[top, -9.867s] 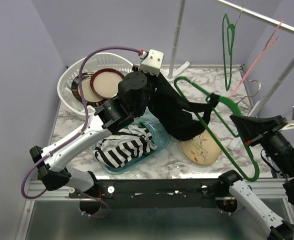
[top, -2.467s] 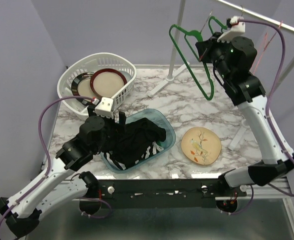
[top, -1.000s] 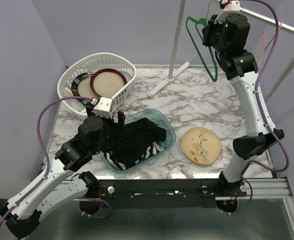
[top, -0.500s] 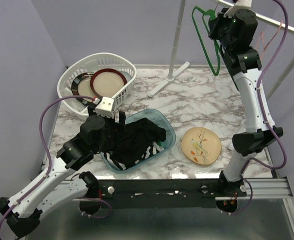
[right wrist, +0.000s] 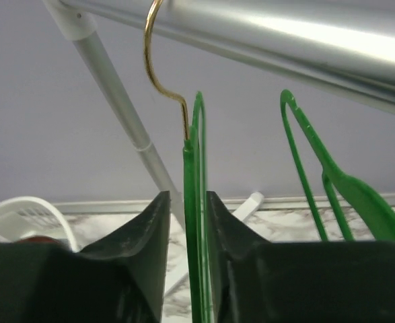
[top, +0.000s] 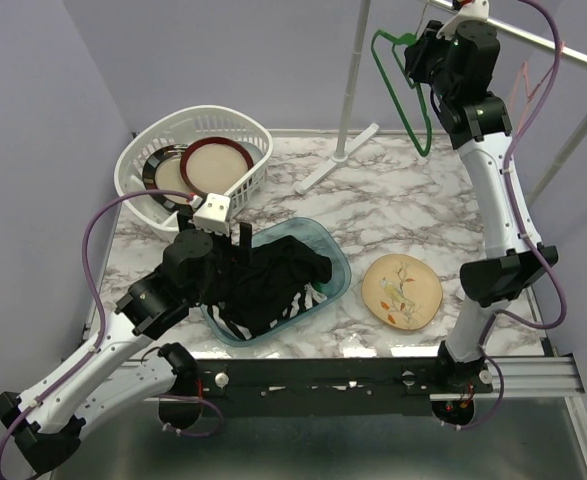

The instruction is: Remove the tank top from the hanger

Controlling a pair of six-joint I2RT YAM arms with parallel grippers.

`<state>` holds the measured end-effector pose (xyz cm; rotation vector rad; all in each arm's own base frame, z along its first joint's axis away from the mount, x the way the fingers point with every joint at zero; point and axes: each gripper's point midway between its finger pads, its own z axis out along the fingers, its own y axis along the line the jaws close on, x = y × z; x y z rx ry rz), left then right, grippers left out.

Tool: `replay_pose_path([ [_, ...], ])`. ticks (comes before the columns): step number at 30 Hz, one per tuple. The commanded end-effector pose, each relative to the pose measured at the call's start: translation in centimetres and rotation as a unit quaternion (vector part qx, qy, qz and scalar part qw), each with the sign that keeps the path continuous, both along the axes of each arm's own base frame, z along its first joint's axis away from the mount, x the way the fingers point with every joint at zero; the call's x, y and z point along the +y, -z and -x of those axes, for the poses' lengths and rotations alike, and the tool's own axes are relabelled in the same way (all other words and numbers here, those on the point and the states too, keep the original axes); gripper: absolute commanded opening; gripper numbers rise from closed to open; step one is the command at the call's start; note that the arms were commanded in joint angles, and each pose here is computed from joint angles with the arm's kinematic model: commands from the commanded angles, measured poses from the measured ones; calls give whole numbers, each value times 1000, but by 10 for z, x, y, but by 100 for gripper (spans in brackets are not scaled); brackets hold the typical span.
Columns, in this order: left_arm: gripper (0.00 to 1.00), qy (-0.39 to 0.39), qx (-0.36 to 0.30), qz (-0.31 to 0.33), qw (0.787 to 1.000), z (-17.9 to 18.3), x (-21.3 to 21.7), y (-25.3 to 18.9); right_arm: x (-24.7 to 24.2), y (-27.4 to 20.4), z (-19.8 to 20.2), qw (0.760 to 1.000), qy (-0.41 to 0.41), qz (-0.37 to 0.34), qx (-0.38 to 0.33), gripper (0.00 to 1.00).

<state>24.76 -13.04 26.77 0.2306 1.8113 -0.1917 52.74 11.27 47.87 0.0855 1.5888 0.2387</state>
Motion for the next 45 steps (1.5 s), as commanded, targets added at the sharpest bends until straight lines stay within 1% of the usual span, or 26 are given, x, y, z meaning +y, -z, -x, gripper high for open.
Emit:
replay_pose_path([
  [1, 99, -8, -5, -1, 1000, -3, 3, 0, -7, -30, 25, 1000, -1, 1, -25, 51],
  [2, 99, -7, -5, -2, 1000, -2, 3, 0, -7, -37, 34, 1000, -6, 0, -28, 59],
  [4, 99, -4, -6, 0, 1000, -2, 2, -1, -6, -30, 45, 1000, -16, 5, -10, 66],
  [5, 99, -4, -6, 1, 1000, -1, 2, -1, -4, -29, 52, 1000, -26, 6, -4, 75],
  [6, 99, -2, -7, 3, 1000, -1, 2, -2, -5, -35, 69, 999, -34, 4, -1, 80],
  [7, 99, 2, -8, 4, 1000, 0, 1, -2, -4, -25, 74, 999, -43, 5, 15, 85],
  [8, 99, 6, -8, 5, 1000, 0, -1, -2, 3, -22, 85, 998, -67, 5, 22, 94],
  [10, 99, 14, -10, 9, 1000, 2, -3, -4, 6, -30, 117, 995, -95, 5, 15, 98],
  [11, 99, 15, -11, 9, 1000, 2, -3, -4, 9, -8, 121, 993, -110, 7, 39, 100],
  [12, 99, 14, -10, 10, 1000, 2, -2, -4, 9, -4, 127, 993, -111, 8, 38, 100],
  [13, 99, 17, -14, 13, 1000, 3, -3, -7, 3, -14, 148, 994, -110, 5, 23, 100],
  [14, 99, 17, -16, 16, 1000, 3, -2, -9, 2, 1, 152, 993, -110, 6, 41, 100],
  [17, 99, 31, -34, 38, 998, 8, -5, -20, -3, -1, 192, 992, -118, -6, 43, 100],
  [19, 99, 40, -44, 58, 997, 11, -7, -30, -1, 18, 208, 989, -134, -14, 61, 100],
  [20, 99, 41, -50, 71, 995, 13, -8, -38, -1, 9, 234, 988, -144, -35, 44, 100],
  [21, 99, 46, -51, 80, 994, 14, -10, -43, 0, 28, 238, 986, -148, -46, 63, 100],
  [22, 99, 59, -49, 87, 993, 17, -14, -46, 1, 29, 250, 984, -155, -58, 61, 100],
  [23, 99, 72, -50, 100, 991, 21, -18, -55, 3, 23, 271, 981, -174, -70, 46, 100],
  [24, 99, 78, -49, 108, 990, 22, -20, -59, 5, 27, 281, 979, -186, -73, 43, 100],
  [25, 99, 96, -43, 111, 988, 26, -26, -60, 9, 44, 285, 976, -199, -72, 59, 100],
  [27, 99, 104, -41, 136, 984, 31, -29, -70, 17, 51, 308, 967, -240, -66, 55, 100],
  [31, 99, 128, -37, 185, 974, 43, -35, -85, 16, 68, 325, 964, -246, -76, 72, 100],
  [33, 99, 141, -32, 209, 967, 49, -40, -89, 25, 79, 334, 954, -276, -84, 83, 100],
  [35, 99, 154, -35, 220, 963, 54, -41, -92, 32, 88, 348, 943, -306, -97, 93, 100],
  [38, 99, 159, -28, 231, 960, 60, -40, -95, 34, 94, 360, 938, -318, -100, 93, 100],
  [45, 99, 165, -39, 267, 949, 70, -36, -105, 21, 113, 358, 951, -276, -103, 92, 100],
])
